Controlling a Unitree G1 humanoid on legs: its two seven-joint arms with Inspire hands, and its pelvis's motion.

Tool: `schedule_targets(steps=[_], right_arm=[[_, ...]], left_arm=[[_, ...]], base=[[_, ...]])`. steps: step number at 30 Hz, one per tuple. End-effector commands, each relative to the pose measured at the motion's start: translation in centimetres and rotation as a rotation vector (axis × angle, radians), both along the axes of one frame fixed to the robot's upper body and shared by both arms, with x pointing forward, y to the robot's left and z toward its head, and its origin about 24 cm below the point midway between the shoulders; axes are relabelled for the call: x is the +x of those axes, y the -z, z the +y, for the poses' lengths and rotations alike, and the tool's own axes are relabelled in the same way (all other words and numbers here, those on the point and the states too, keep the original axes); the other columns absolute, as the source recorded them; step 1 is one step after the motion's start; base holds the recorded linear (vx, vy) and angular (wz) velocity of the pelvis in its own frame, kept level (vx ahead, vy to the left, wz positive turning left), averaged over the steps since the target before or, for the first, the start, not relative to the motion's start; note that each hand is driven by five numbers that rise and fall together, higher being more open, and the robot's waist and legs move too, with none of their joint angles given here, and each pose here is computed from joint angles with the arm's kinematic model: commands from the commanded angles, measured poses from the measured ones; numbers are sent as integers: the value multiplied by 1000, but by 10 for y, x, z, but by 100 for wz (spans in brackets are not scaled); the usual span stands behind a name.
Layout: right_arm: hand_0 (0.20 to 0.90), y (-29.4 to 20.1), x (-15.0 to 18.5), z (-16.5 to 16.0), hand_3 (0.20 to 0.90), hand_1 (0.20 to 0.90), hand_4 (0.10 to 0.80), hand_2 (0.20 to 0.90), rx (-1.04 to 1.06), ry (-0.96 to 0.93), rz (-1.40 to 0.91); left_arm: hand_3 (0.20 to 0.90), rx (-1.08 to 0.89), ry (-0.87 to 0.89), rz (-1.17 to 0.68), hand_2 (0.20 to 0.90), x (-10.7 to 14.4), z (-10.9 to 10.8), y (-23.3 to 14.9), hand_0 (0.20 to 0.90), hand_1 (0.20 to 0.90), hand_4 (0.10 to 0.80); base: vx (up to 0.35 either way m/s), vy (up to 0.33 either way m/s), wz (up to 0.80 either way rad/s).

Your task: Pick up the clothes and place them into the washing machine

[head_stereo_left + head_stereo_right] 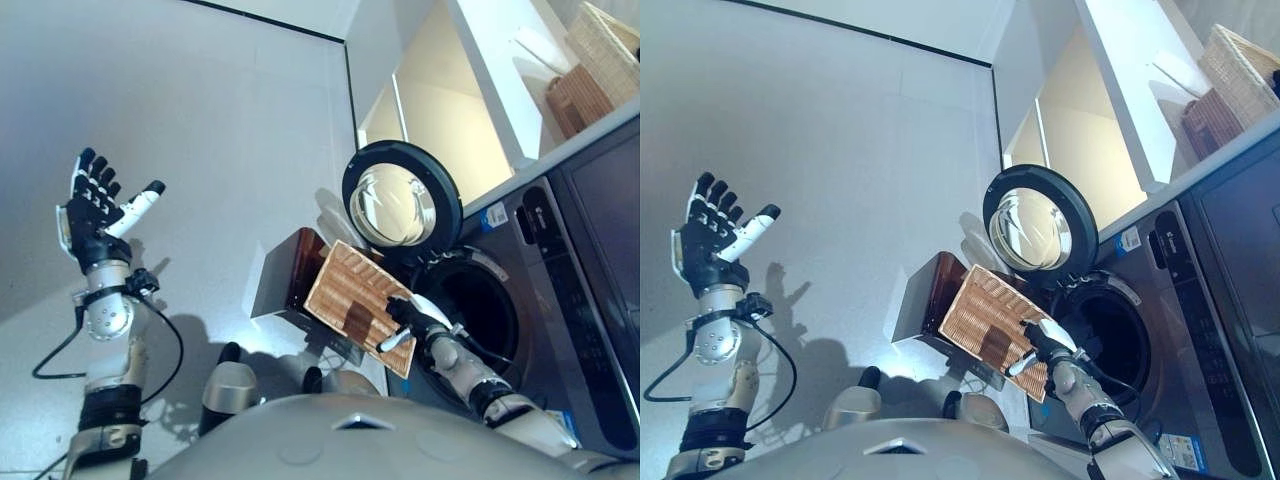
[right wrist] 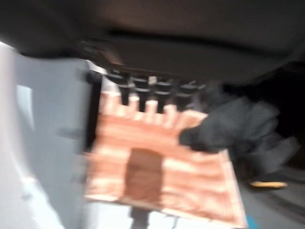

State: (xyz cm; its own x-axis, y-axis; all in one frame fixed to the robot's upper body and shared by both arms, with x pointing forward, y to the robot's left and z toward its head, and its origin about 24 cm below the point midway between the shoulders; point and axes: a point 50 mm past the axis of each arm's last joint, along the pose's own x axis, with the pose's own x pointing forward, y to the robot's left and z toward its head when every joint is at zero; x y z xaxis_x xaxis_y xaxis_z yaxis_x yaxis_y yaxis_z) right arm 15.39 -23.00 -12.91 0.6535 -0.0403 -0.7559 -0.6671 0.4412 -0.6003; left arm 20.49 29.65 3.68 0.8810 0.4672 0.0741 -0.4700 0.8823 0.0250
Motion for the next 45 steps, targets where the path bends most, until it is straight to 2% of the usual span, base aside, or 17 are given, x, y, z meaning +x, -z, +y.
schedule_targets(steps=[1, 5, 10, 15, 17, 23, 29, 36, 45], right_arm=[[900, -36, 40, -44, 900, 900, 800, 900, -264, -158, -124], [900, -37, 29, -74, 900, 900, 800, 900, -427, -222, -44], [900, -39, 28, -88, 900, 900, 800, 900, -503, -178, -8], [900, -61, 40, -115, 900, 900, 800, 900, -556, -98, -68], [900, -69, 46, -121, 900, 900, 800, 900, -577, -71, -91], [900, -86, 69, -122, 900, 900, 800, 900, -642, -159, -132], [900, -86, 89, -106, 900, 900, 800, 900, -690, -252, -113], [900, -86, 89, -106, 900, 900, 800, 900, -763, -331, -88], [900, -105, 107, -101, 900, 900, 800, 900, -771, -417, -188]], left_arm=[[900, 123, 118, -258, 900, 25, -17, -54, 900, 900, 800], [900, 126, 127, -217, 900, 15, -14, -47, 900, 900, 800], [900, 112, 114, -157, 900, 10, -8, -38, 900, 900, 800], [900, 54, 160, -148, 900, 21, -22, -29, 900, 900, 800], [900, 49, 208, -162, 900, 31, -35, -31, 900, 900, 800], [900, 36, 276, -168, 900, 39, -54, -29, 900, 900, 800], [900, 61, 294, -214, 900, 50, -53, -43, 900, 900, 800], [900, 40, 293, -198, 900, 44, -52, -38, 900, 900, 800], [900, 74, 289, -157, 900, 39, -47, -32, 900, 900, 800]], base=[[52, -149, 18], [89, -218, 27], [46, -281, 38], [-115, -80, 36], [-219, -25, 24], [-86, 36, -26], [-94, -50, -49], [-3, -274, -2], [-62, -209, 33]])
